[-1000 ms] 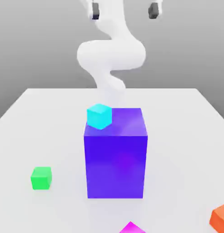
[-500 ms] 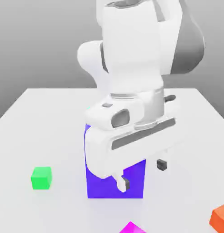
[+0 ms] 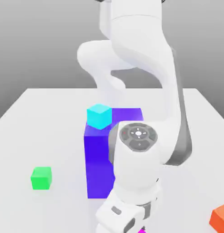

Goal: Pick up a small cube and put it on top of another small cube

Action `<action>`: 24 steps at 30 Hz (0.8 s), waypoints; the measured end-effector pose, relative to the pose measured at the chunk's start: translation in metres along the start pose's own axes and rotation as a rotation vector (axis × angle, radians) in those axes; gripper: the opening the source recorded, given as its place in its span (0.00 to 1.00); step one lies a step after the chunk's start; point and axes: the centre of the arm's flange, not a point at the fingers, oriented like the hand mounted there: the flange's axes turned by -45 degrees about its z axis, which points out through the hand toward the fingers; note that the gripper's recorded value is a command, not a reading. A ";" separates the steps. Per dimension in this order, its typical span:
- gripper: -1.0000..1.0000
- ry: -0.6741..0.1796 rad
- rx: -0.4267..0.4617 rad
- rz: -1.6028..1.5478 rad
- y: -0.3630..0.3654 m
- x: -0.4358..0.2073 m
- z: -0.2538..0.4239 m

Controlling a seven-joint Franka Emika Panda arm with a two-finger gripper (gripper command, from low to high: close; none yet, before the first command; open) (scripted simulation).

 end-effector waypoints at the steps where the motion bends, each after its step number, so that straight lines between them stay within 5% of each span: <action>1: 0.00 0.000 0.001 0.000 0.000 0.000 0.000; 8: 0.00 0.000 0.003 0.032 0.002 -0.005 -0.058; 24: 0.00 0.012 0.054 0.919 0.045 -0.147 -0.084</action>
